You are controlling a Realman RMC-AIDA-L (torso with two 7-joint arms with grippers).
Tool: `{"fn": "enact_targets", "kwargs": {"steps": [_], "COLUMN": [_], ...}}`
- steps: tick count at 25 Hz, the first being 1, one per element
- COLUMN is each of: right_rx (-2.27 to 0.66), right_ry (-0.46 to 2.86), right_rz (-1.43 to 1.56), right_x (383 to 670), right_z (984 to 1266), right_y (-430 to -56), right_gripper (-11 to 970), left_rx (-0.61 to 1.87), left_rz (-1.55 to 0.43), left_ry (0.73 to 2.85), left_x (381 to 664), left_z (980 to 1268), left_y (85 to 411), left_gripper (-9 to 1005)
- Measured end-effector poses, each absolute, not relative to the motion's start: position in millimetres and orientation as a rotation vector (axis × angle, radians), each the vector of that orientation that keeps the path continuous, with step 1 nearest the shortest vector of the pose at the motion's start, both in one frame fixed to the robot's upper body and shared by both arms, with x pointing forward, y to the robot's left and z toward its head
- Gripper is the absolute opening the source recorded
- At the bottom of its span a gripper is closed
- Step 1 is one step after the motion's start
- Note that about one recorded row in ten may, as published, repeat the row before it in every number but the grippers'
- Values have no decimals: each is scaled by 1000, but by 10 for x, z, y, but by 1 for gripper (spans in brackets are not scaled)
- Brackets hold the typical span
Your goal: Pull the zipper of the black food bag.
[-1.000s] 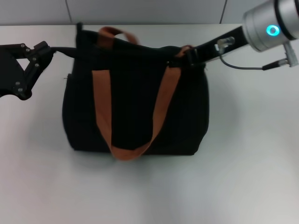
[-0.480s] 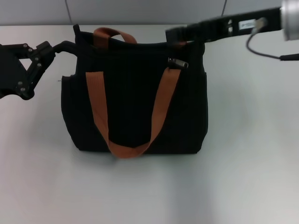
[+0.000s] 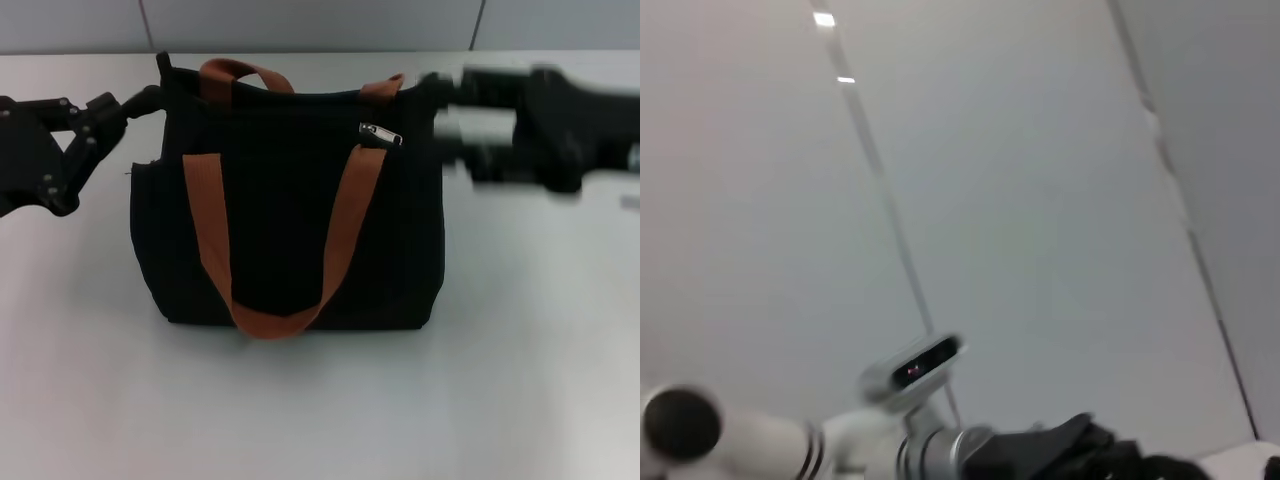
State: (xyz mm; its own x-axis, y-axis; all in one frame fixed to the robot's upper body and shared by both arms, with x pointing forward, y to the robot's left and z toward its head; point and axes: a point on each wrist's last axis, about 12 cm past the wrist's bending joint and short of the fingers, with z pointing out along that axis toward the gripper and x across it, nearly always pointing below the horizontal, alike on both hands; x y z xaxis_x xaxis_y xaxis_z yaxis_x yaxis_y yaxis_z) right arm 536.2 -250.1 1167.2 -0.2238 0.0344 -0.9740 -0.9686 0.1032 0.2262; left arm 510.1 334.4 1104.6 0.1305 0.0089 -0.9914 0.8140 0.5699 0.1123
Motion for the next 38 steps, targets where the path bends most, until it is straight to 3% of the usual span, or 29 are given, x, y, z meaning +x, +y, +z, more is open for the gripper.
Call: {"fn": "enact_targets", "kwargs": {"steps": [1, 2, 6, 14, 19, 24, 27, 33, 38], "right_rx": [-997, -1039, -1087, -1133, -1133, -1143, -1157, -1193, -1202], "right_ry": [1405, 1384, 1382, 1403, 1425, 1388, 1394, 1428, 1439], "right_rz": [1302, 1278, 1230, 1227, 1194, 1184, 1174, 1152, 1140], "right_x": [5362, 5264, 5101, 5040, 5017, 4931, 4870, 4809, 4796], "right_z": [11672, 11489, 11155, 11039, 10908, 10777, 10679, 10530, 10483], "right_y": [-2501, -2518, -2510, -2492, -2476, -2437, -2422, -2380, -2360], "right_gripper": [641, 690, 692, 694, 695, 694, 694, 704, 718], "left_rx": [793, 779, 766, 772, 802, 1033, 1163, 1160, 1166], "left_rz": [-684, -727, -841, -1018, -1066, -1124, -1165, -1152, -1153], "left_ry": [1323, 1351, 1436, 1438, 1390, 1309, 1320, 1410, 1425], "left_x": [5101, 5095, 5080, 5038, 5030, 4904, 4720, 4595, 4551], "left_z": [11046, 11042, 11069, 11337, 11381, 11176, 10872, 10604, 10551], "left_y": [3344, 3343, 3369, 3534, 3466, 3088, 2804, 2743, 2762], "left_gripper": [93, 98, 118, 159, 447, 655, 758, 757, 757]}}
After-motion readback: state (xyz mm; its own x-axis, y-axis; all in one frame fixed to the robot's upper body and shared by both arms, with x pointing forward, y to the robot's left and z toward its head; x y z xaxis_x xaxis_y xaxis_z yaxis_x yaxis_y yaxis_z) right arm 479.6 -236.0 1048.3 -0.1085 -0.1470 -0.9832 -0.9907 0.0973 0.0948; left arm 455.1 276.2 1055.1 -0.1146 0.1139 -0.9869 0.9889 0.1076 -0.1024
